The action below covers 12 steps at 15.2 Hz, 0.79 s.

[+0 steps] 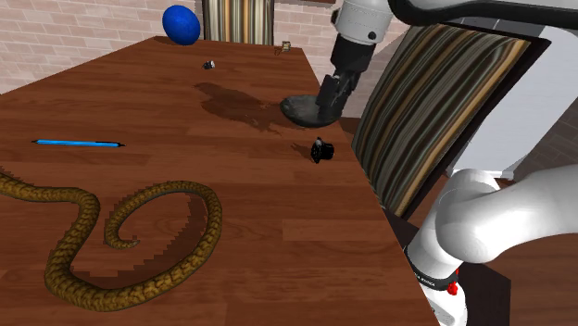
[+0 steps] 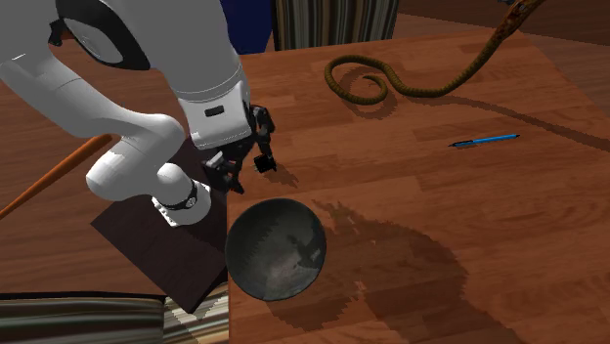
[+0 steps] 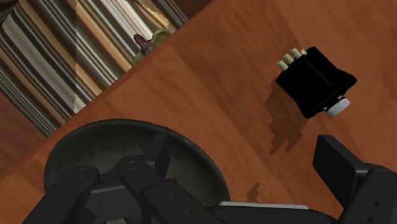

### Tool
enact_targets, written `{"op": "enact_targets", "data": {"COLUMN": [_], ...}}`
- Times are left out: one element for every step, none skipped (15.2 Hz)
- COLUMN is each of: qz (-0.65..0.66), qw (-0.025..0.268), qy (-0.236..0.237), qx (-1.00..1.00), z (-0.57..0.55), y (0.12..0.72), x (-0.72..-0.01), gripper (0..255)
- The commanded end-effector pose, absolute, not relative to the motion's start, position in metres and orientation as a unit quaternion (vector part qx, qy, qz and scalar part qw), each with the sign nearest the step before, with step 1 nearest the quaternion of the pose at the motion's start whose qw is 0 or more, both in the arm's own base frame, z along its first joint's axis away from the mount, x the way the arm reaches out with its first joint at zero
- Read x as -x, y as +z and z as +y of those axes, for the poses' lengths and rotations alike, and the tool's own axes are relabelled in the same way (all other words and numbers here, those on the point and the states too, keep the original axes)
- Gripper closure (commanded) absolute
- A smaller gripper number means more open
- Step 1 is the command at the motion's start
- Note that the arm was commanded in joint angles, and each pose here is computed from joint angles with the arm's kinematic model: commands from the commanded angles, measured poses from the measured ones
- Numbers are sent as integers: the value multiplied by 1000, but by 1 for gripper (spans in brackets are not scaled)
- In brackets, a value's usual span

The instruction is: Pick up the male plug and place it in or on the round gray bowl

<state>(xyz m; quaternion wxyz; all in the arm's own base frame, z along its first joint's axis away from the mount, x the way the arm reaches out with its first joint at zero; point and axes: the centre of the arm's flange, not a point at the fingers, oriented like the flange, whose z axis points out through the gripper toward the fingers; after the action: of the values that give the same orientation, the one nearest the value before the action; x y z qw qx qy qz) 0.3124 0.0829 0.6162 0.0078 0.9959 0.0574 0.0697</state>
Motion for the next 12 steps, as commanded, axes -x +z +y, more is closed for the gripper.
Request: {"op": "enact_targets", "data": {"qz": [73,81,88,96,98,98,98,98,98,98,98,98], "qw": [20,26,32,38,39,39,39,39,39,39,39,39], "qy": [62,58,54,51,50,50,50,50,50,50,50,50], "qx": [-995,-995,-994,-993,-993,-993,-993,-993,-993,-993,-993,-993], "z": [112,125,139,152,156,155,155,154,154,154,153,153], "y": [610,606,603,599,598,593,588,583,577,572,567,559], "x": [-305,-302,-297,-293,-292,-292,-293,-293,-294,-295,-295,-296], "gripper": [0,0,0,0,0,0,0,0,0,0,0,0]}}
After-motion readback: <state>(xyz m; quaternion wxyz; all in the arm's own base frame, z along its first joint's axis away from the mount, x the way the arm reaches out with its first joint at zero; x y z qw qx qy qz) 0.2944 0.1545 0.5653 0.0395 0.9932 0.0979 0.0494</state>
